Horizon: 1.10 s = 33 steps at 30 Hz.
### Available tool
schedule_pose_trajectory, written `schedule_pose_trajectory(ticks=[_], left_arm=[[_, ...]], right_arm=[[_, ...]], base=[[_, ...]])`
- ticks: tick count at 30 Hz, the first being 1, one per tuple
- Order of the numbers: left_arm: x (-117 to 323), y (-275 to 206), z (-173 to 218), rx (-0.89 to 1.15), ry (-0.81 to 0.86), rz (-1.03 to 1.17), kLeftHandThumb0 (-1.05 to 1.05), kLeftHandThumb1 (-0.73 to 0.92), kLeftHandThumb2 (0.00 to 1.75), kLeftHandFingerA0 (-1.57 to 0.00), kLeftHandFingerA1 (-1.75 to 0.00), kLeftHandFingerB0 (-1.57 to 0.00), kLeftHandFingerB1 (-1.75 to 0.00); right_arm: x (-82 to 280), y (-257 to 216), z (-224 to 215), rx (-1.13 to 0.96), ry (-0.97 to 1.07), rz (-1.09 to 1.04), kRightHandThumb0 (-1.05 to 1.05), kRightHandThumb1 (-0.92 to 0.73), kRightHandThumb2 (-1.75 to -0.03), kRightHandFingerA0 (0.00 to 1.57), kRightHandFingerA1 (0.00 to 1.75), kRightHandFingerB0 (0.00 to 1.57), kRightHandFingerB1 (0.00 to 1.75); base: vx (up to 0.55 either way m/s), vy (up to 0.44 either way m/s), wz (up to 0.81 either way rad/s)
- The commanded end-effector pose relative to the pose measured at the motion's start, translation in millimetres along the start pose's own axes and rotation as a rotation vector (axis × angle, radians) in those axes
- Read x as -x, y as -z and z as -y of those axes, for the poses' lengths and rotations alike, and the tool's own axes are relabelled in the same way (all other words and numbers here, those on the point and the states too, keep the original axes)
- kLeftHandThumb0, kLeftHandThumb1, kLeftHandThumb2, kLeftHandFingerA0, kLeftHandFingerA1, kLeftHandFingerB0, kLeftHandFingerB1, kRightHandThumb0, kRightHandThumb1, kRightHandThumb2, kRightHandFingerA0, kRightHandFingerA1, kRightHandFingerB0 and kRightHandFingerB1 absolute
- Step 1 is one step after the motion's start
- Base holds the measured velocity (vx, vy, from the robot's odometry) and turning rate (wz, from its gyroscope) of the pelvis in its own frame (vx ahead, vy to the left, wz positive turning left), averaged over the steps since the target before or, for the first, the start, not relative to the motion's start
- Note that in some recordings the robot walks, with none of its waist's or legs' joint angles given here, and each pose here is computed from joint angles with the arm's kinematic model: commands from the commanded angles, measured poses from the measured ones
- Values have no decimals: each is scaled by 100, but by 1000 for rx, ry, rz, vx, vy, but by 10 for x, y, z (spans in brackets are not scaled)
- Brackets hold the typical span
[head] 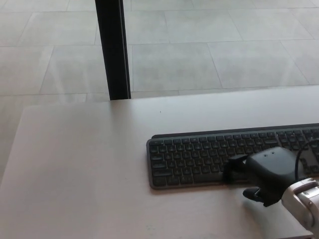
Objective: The robot uses its right fingers to click on the space key of the black keyboard placed on the center of the white desk.
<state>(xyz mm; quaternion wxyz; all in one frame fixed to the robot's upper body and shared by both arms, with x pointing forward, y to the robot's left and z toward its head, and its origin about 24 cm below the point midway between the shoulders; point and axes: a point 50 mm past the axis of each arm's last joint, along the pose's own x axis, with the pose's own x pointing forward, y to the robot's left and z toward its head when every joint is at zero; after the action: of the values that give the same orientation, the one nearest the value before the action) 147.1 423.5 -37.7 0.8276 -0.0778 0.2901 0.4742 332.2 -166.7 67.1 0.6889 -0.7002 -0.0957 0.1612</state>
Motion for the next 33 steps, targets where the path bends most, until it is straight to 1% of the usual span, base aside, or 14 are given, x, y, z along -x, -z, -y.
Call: schedule_pose_trajectory(ticks=[1,3,4,5,6,7,13,15,17,23,30,31,32,33], left_arm=[[-6,-58,-82,4,-21,24,-50,70,61,-68,-66,-51,-53],[-5,-52,-83,11,-25,24,-50,70,61,-69,-65,-51,-53],[-5,-49,-91,3,-30,20,-51,70,61,-70,-65,-52,-52],[-6,-50,-96,-3,-32,16,-51,70,61,-69,-65,-54,-53],[-6,-52,-96,-2,-33,16,-51,69,61,-71,-67,-57,-56],[-5,-52,-96,7,-32,16,-50,69,61,-70,-67,-55,-55],[-6,-50,-108,8,-33,15,-50,70,61,-70,-66,-53,-53],[-5,-49,-101,1,-36,16,-51,70,61,-73,-66,-56,-55],[-3,-42,-105,11,-26,18,-51,70,61,-72,-66,-54,-55],[-6,-52,-99,-2,-33,18,-50,70,61,-67,-65,-53,-53],[-9,-65,-94,21,-40,10,-50,69,61,-70,-70,-55,-57],[-9,-73,-93,6,-40,16,-50,70,61,-71,-68,-56,-55],[-9,-77,-92,-2,-37,19,-50,71,61,-69,-66,-52,-53],[-9,-81,-90,-12,-32,23,-50,71,61,-69,-66,-52,-53]], right_arm=[[-61,118,435,-182,50,-39,-35,-60,-59,92,124,66,43],[-68,142,561,-228,67,-58,-33,-60,-59,88,125,67,42],[-70,195,708,-293,127,-59,-39,-44,-85,97,113,61,61],[-69,254,844,-354,159,-80,-36,-57,-59,89,122,68,42],[-56,315,945,-402,194,-85,-38,-43,-83,98,114,61,61],[-19,404,1083,-462,251,-87,-29,-57,-58,86,135,66,45],[152,740,1403,-493,365,-174,-32,-59,-58,82,124,67,41],[253,927,1482,-545,421,-233,-29,-56,-57,90,106,67,42],[342,1085,1502,-583,458,-276,-29,-56,-57,88,109,66,41],[915,1669,1520,-719,662,-443,-26,-55,-56,93,105,67,44],[1709,2115,1447,-888,936,-726,-29,-56,-56,94,114,67,43],[1933,2227,1360,-978,1031,-800,-34,-43,-85,96,106,57,60],[2007,2256,1322,-997,1049,-821,-33,-57,-58,98,118,66,45],[2085,2281,1281,-1011,1062,-841,-33,-57,-58,98,118,66,45]], base=[[0,0,0],[0,0,0],[0,0,0],[0,0,0],[0,0,0],[0,0,0],[0,0,0],[0,0,0],[0,0,0],[0,0,0],[0,0,0],[0,0,0],[0,0,0],[0,0,0]])
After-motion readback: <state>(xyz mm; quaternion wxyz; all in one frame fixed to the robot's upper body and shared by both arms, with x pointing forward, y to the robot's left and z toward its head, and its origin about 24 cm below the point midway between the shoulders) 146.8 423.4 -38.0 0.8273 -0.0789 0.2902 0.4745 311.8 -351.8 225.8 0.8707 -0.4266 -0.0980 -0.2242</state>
